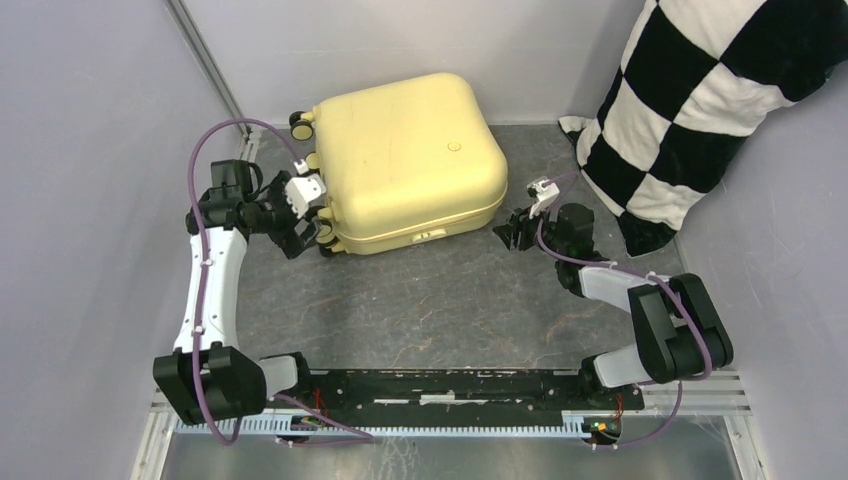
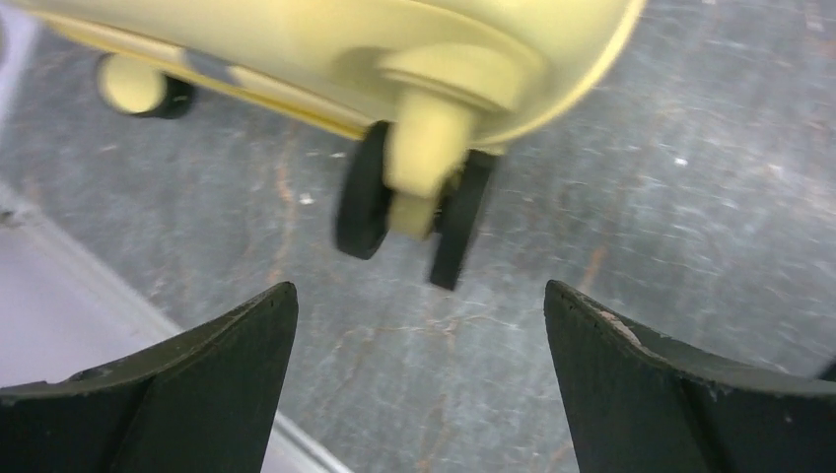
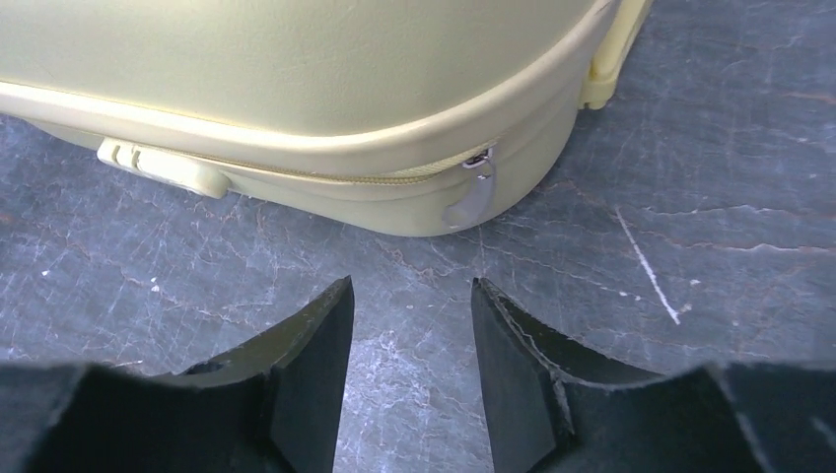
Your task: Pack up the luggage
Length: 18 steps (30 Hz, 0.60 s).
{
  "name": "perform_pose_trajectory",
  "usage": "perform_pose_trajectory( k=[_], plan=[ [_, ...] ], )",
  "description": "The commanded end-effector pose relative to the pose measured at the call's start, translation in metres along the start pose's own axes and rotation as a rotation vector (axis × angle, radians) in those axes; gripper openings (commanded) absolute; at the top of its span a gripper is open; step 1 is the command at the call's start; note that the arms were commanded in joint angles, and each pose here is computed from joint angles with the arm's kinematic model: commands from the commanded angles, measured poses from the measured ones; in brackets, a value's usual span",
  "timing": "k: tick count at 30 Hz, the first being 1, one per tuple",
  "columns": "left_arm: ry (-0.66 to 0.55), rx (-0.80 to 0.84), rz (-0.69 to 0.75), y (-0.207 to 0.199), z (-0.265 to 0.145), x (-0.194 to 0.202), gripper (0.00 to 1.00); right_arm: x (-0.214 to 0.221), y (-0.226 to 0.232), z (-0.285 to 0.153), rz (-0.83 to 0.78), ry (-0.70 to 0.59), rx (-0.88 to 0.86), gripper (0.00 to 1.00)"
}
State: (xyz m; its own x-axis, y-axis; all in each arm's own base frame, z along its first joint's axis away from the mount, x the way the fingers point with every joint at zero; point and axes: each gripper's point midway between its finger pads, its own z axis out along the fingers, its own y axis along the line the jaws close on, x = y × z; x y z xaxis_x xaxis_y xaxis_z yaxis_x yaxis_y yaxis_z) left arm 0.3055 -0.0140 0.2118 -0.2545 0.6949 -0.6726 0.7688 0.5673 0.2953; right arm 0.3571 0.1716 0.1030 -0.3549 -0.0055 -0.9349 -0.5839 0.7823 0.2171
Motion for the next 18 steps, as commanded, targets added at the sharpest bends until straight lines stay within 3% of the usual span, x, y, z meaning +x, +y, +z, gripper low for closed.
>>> perform_pose_trajectory(
  k=[1, 7, 15, 18],
  plan=[
    [-0.013, 0.212, 0.053, -0.036, 0.002, -0.001, 1.0, -0.035, -0.001, -0.013, -0.025, -0.131, 0.006, 0.55],
    [0.008, 0.331, 0.008, -0.025, 0.027, -0.005, 1.0, -0.037, -0.017, -0.03, -0.023, -0.139, 0.053, 0.57],
    [0.05, 0.341, -0.005, -0.022, 0.063, -0.005, 0.99, -0.042, -0.028, -0.047, -0.006, -0.186, 0.088, 0.64],
    [0.055, 0.34, -0.013, -0.021, 0.063, -0.007, 0.74, -0.041, -0.034, -0.044, -0.032, -0.168, 0.106, 0.69]
  ],
)
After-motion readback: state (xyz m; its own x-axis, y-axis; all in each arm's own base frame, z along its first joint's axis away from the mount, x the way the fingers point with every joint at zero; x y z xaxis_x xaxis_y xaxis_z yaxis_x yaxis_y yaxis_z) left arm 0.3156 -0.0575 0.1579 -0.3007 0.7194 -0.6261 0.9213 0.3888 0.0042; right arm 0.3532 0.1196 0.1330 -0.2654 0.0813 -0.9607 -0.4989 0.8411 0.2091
